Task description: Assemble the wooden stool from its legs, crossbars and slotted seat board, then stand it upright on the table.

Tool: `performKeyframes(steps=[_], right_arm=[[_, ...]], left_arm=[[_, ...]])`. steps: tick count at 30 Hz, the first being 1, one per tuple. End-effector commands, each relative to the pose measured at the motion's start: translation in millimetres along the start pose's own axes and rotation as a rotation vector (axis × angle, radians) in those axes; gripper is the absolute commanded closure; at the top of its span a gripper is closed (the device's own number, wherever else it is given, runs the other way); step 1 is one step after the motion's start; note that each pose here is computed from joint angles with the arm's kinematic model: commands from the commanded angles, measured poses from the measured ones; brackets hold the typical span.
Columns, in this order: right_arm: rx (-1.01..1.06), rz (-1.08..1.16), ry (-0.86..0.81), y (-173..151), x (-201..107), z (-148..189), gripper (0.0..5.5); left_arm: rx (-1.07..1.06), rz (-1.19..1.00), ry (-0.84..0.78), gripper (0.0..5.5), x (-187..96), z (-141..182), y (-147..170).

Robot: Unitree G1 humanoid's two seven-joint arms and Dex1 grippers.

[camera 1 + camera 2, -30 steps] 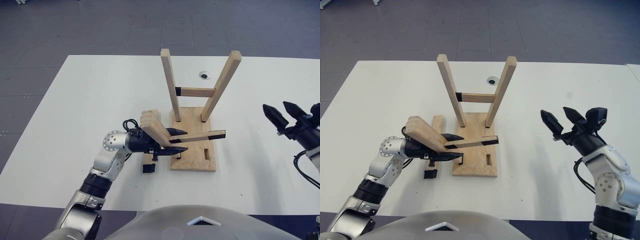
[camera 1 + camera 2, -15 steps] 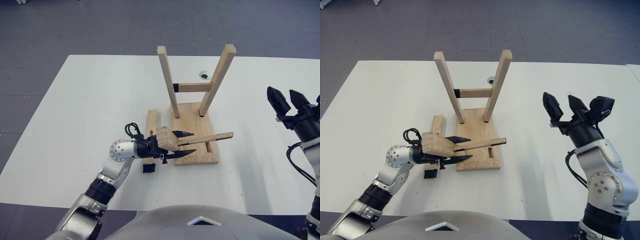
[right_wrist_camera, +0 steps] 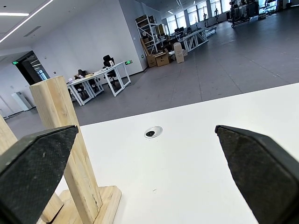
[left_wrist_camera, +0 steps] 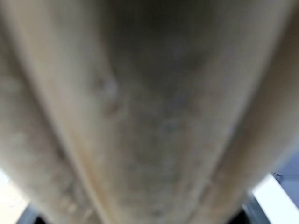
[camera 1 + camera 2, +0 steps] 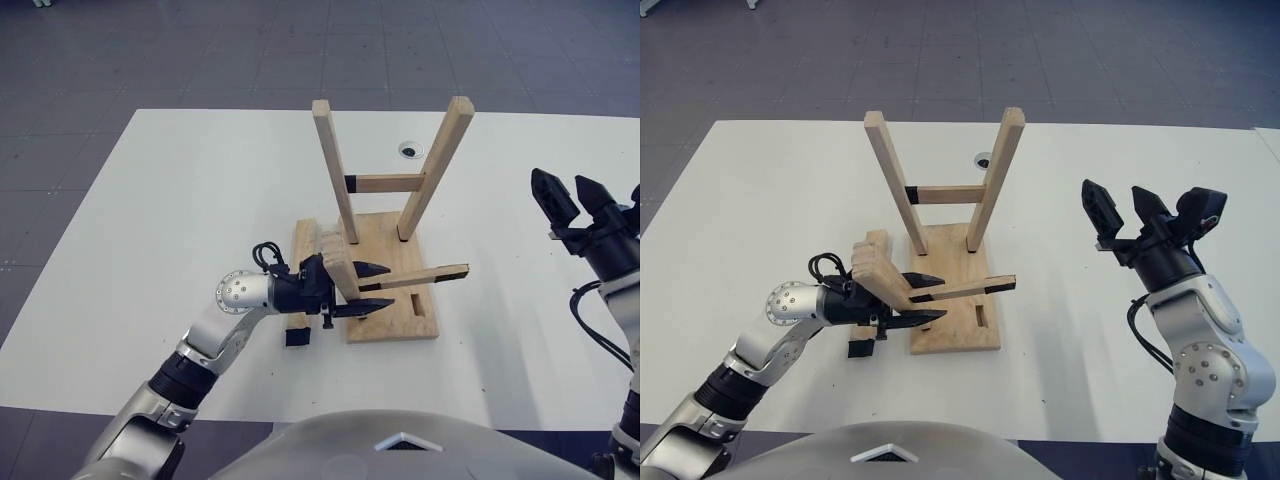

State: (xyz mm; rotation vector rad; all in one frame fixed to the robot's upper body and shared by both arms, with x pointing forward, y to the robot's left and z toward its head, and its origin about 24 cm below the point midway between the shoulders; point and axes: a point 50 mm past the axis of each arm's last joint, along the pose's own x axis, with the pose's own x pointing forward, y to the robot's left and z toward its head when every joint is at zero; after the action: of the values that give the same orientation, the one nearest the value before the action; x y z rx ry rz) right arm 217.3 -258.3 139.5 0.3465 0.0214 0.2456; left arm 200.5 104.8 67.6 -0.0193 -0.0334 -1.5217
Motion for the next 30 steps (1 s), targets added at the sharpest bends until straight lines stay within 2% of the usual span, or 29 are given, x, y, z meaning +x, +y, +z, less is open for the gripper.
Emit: performKeyframes(steps=[1,5,9,16,21,22,30], right_arm=[[-0.006,0.086,0.001,18,10,9,0.04],[-0.008,0.081,0.000,17,10,10,0.04],[-0.009,0.072,-0.005,16,9,11,0.04],[-0.009,0.068,-0.008,15,8,11,0.04],[-0.009,0.065,-0.002,16,8,9,0.04],[-0.008,0.065,0.000,16,9,8,0.00],[-0.002,0.060,0.007,16,8,5,0.00]], left_arm=[[-0.452,-0.096,0.471,3.47,-42,-85,-52],[-0.269,-0.015,0.396,3.47,-36,-79,-44],[-0.119,0.082,0.399,3.47,-33,-83,-42],[-0.116,0.133,0.402,3.47,-28,-85,-40],[-0.152,0.087,0.403,3.47,-29,-82,-41],[-0.154,0.075,0.408,3.11,-30,-81,-40],[-0.179,0.066,0.420,1.79,-29,-67,-31]])
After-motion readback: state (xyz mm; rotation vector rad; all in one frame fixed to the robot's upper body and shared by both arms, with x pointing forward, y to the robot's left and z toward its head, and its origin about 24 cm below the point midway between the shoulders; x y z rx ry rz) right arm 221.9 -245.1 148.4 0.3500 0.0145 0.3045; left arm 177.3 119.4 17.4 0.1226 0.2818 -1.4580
